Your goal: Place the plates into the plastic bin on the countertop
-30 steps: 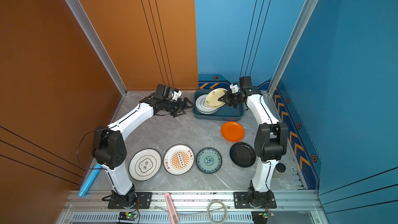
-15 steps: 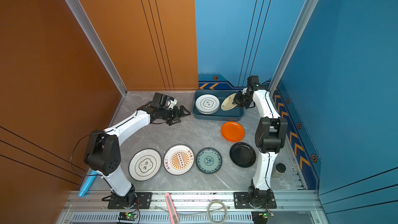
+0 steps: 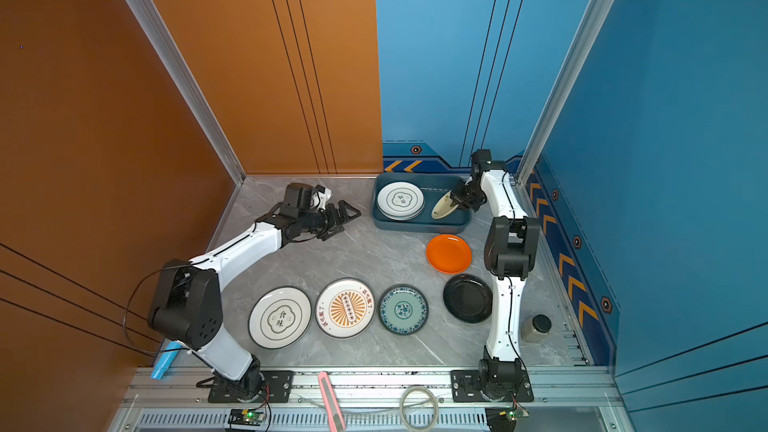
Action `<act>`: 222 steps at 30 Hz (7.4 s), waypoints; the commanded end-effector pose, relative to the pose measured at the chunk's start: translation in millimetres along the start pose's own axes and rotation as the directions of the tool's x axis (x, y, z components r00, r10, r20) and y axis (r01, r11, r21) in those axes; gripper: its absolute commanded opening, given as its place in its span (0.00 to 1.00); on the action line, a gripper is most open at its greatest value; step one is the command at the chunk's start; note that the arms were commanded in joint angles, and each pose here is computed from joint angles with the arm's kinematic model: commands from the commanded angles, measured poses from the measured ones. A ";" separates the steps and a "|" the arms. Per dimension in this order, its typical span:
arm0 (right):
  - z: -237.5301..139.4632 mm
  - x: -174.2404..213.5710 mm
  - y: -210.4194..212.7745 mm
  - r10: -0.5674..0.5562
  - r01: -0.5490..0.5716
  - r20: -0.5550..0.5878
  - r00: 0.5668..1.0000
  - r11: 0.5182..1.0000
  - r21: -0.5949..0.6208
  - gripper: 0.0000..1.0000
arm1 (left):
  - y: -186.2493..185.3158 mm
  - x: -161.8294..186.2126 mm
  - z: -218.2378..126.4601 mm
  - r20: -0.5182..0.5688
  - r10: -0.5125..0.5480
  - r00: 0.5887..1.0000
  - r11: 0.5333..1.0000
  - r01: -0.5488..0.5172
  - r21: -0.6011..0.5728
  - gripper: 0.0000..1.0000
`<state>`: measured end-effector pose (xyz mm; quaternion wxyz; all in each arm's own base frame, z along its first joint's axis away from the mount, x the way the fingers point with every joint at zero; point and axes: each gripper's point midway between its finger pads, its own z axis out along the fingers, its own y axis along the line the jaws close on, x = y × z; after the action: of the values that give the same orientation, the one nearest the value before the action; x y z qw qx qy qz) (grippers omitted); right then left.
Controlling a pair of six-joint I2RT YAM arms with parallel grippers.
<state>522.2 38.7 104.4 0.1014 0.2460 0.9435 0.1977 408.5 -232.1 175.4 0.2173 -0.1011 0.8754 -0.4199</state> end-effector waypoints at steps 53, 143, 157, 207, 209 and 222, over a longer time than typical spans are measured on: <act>-100.5 4.2 -9.5 -0.027 0.025 0.115 0.993 1.000 0.018 0.33 | -77.6 139.4 140.0 -0.325 0.176 0.929 0.980 -0.196 -0.029 0.94; -87.0 85.6 154.6 -0.312 0.271 0.021 0.950 0.787 -0.554 0.74 | -64.2 15.8 28.6 -0.085 -0.011 0.996 0.996 0.019 0.091 0.00; -61.5 111.1 175.2 -0.356 0.254 -0.052 0.933 0.754 -0.606 0.64 | -72.9 -15.9 49.6 -0.117 -0.031 0.993 0.992 0.044 0.115 0.00; -60.8 4.0 32.6 -0.006 0.021 0.101 0.995 0.989 -0.149 0.00 | -22.4 3.2 -18.6 -0.018 0.067 0.998 0.988 -0.069 -0.136 0.98; -54.9 0.2 26.8 -0.002 0.014 0.096 0.995 0.993 -0.118 0.00 | -21.6 8.8 -20.6 -0.029 0.073 0.997 0.988 -0.076 -0.131 0.98; -19.1 -4.4 9.3 0.002 -0.002 0.044 0.999 1.000 -0.014 0.00 | -30.9 74.0 -7.0 -0.263 0.274 0.925 0.944 -0.311 -0.109 0.99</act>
<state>527.1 37.0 122.8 0.1246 0.2628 0.9326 0.2138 350.3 -269.6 181.2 0.1693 0.0269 0.9272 -0.3330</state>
